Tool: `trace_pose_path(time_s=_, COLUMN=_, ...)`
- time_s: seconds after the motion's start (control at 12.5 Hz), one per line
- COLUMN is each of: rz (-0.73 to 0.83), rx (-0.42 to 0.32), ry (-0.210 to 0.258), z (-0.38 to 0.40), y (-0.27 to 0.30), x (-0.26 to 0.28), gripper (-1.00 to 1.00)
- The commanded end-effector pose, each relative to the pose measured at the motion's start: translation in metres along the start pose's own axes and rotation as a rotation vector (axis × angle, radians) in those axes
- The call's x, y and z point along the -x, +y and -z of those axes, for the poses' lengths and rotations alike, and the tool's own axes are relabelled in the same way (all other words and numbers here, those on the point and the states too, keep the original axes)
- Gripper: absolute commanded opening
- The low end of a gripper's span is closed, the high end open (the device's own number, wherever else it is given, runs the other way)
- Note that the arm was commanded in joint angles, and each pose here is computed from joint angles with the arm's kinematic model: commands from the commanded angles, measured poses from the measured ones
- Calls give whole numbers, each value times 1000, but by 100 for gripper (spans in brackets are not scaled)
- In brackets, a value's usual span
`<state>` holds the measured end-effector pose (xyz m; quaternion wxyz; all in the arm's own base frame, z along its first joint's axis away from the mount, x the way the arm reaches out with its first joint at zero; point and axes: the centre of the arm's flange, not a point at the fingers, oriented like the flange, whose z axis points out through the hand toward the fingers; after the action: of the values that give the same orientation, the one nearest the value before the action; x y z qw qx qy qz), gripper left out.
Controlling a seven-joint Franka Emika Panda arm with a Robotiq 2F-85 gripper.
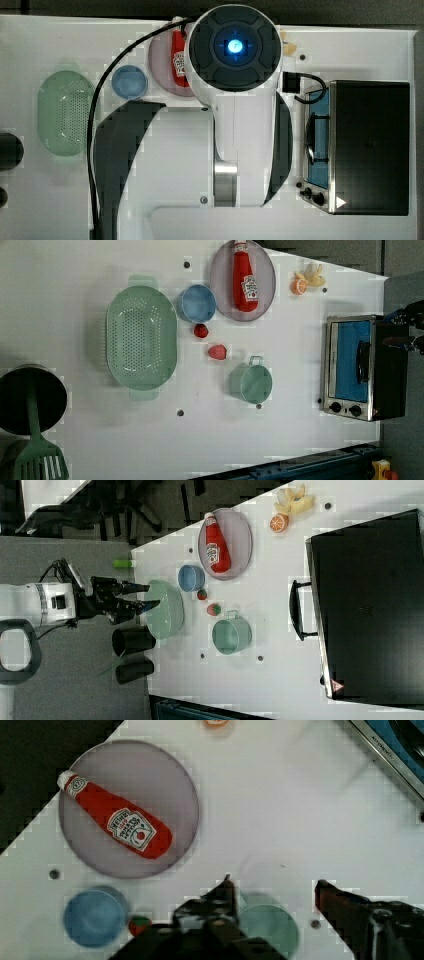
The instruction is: Flap open oven.
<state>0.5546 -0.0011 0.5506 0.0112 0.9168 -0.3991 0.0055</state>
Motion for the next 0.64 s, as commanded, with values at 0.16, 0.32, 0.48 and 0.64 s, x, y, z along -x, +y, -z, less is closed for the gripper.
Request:
trace_pose_path(time_s=0.16, rz=-104, rx=-27, ry=-28, z=60, y=103, x=41, gripper=81)
trace_pose_path(time_s=0.32, rz=-104, rx=-28, ry=-28, z=60, y=103, x=41, gripper=100)
trace_pose_path(time_s=0.48, rz=-104, rx=-27, ry=-28, z=60, y=103, x=41, gripper=100)
trace_pose_path(time_s=0.64, rz=-104, rx=-27, ry=-28, z=60, y=103, x=41, gripper=90)
